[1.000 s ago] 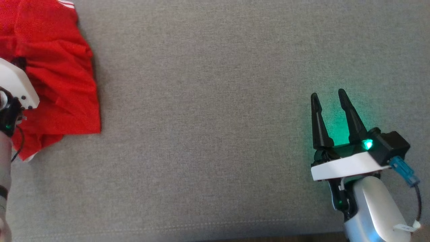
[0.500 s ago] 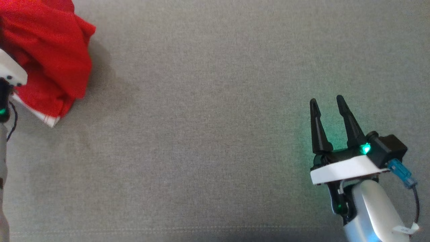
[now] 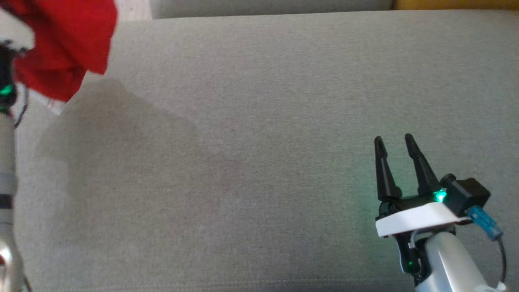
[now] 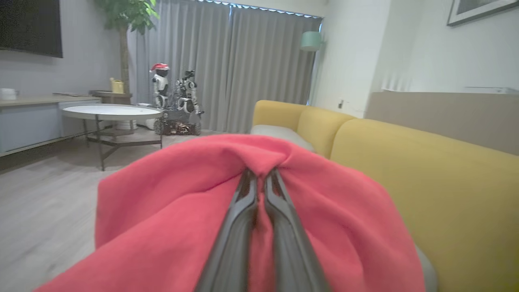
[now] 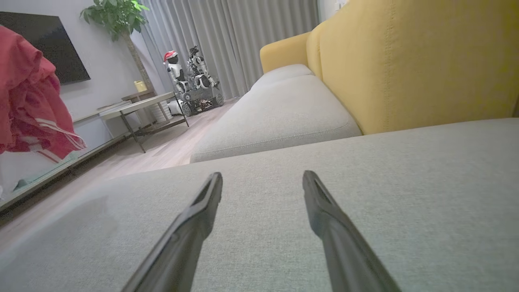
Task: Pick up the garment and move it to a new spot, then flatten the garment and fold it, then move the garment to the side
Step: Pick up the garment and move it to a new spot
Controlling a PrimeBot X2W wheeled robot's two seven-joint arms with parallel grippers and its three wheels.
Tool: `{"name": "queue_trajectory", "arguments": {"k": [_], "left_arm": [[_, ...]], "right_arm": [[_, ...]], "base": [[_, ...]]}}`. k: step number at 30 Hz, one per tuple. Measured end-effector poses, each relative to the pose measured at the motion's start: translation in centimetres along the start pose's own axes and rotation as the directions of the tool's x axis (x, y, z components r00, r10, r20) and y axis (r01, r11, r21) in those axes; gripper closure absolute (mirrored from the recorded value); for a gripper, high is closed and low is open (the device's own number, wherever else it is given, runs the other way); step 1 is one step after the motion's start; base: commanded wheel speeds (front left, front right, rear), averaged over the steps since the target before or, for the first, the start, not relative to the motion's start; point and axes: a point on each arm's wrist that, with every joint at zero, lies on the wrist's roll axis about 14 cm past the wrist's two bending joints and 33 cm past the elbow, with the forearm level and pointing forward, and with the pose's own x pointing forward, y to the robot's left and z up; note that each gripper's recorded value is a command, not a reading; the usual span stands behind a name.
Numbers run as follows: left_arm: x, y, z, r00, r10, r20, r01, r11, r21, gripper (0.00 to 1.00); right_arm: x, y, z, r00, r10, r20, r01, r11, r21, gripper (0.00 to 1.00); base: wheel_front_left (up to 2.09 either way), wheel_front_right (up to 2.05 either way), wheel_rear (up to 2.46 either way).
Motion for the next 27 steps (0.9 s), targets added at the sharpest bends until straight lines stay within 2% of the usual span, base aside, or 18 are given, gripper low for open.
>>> {"name": "queue_trajectory", "arguments": {"k": [5,11,15,20,24,25,27], "left_arm": [[0.6,-5.7,2.0,0.993,-0.107,0.042,0.108,0.994,-0.035,1.00],[-0.2,-11.7,0.5,0.975,-0.222,0.000,0.222,0.972,-0.072,1.00],[-1.1,-17.0,-0.7,0.945,-0.328,-0.020,0.324,0.941,-0.095,1.00],[-2.3,-22.4,-2.4,0.911,-0.410,-0.043,0.399,0.904,-0.156,1.00],[-3.8,-26.9,-4.8,0.875,-0.477,-0.084,0.456,0.870,-0.188,1.00],[-4.8,-29.0,-6.3,0.854,-0.509,-0.108,0.485,0.854,-0.190,1.00],[-6.1,-30.9,-8.2,0.831,-0.538,-0.144,0.507,0.837,-0.204,1.00]], "right_arm": [[-0.7,-1.3,1.5,0.998,-0.041,0.041,0.041,0.999,-0.006,0.00],[-1.9,-3.0,3.2,0.991,-0.096,0.090,0.097,0.995,-0.013,0.00],[-2.8,-4.2,4.1,0.984,-0.137,0.116,0.139,0.990,-0.012,0.00],[-3.7,-5.5,4.9,0.974,-0.179,0.142,0.182,0.983,-0.007,0.00],[-4.3,-6.1,4.9,0.970,-0.202,0.139,0.205,0.979,-0.010,0.00],[-4.6,-6.3,4.7,0.968,-0.211,0.134,0.214,0.977,-0.011,0.00],[-4.9,-6.6,4.7,0.966,-0.222,0.133,0.225,0.974,-0.011,0.00]], "base": [[0.00,0.00,0.00],[0.00,0.00,0.00],[0.00,0.00,0.00],[0.00,0.00,0.00],[0.00,0.00,0.00],[0.00,0.00,0.00],[0.00,0.00,0.00]]}}
